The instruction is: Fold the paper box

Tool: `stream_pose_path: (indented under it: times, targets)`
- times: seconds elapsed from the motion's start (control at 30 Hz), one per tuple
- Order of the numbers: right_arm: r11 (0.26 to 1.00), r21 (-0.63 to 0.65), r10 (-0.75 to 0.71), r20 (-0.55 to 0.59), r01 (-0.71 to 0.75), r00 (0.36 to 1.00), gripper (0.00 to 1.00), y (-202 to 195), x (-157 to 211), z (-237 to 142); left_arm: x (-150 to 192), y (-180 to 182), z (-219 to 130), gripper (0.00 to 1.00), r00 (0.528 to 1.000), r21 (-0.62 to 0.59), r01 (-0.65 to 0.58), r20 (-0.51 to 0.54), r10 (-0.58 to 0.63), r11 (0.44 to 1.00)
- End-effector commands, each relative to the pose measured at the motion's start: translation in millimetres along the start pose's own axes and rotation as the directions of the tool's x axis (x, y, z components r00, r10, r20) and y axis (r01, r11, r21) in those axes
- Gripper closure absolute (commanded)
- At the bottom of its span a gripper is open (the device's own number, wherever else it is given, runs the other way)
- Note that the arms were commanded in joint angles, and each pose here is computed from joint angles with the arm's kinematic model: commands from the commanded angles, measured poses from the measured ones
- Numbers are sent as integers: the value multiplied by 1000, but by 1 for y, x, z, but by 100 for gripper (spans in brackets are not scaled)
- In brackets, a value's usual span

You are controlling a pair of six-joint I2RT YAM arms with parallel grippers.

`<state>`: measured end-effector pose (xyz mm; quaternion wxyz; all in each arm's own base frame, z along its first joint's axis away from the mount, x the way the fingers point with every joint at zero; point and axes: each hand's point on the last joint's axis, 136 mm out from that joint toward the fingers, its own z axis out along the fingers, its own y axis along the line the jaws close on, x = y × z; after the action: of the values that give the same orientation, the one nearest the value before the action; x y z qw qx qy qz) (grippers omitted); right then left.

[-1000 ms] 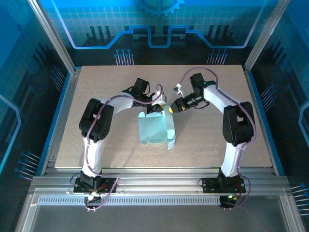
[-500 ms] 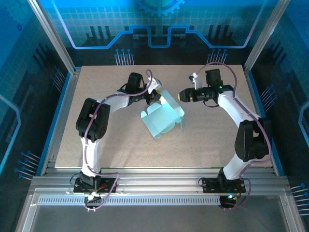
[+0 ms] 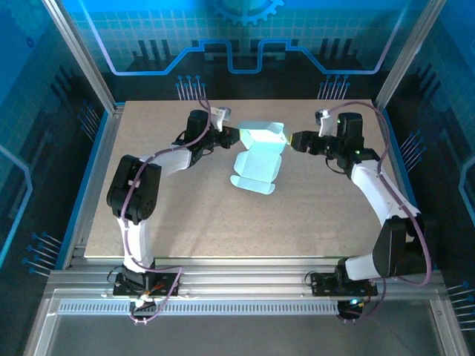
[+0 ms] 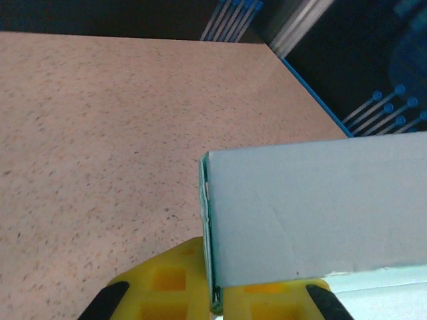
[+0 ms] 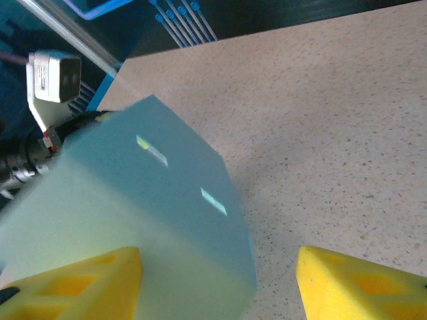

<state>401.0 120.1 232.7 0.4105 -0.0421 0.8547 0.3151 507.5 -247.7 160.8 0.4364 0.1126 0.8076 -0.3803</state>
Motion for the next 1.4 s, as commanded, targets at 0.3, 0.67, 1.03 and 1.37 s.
stream_pose_path:
  times: [0.3,0.67,1.03,1.37]
  targets:
    - [984,-29,172,424,-177,889,26,18,-34,-81,-69,18,-40,100,758,3,422,547,-355,906]
    - [937,-289,292,338,-196,895,28,115,-20,-32,-87,-29,-31,100,451,227,597,698,-556,770]
    - [890,-293,439,342,-350,830,29,116,-30,17,-81,-78,-38,100,203,463,655,654,-729,598]
    - [801,-393,583,340,-452,738,36,108,-58,45,-91,-107,-37,100,67,636,637,518,-853,436]
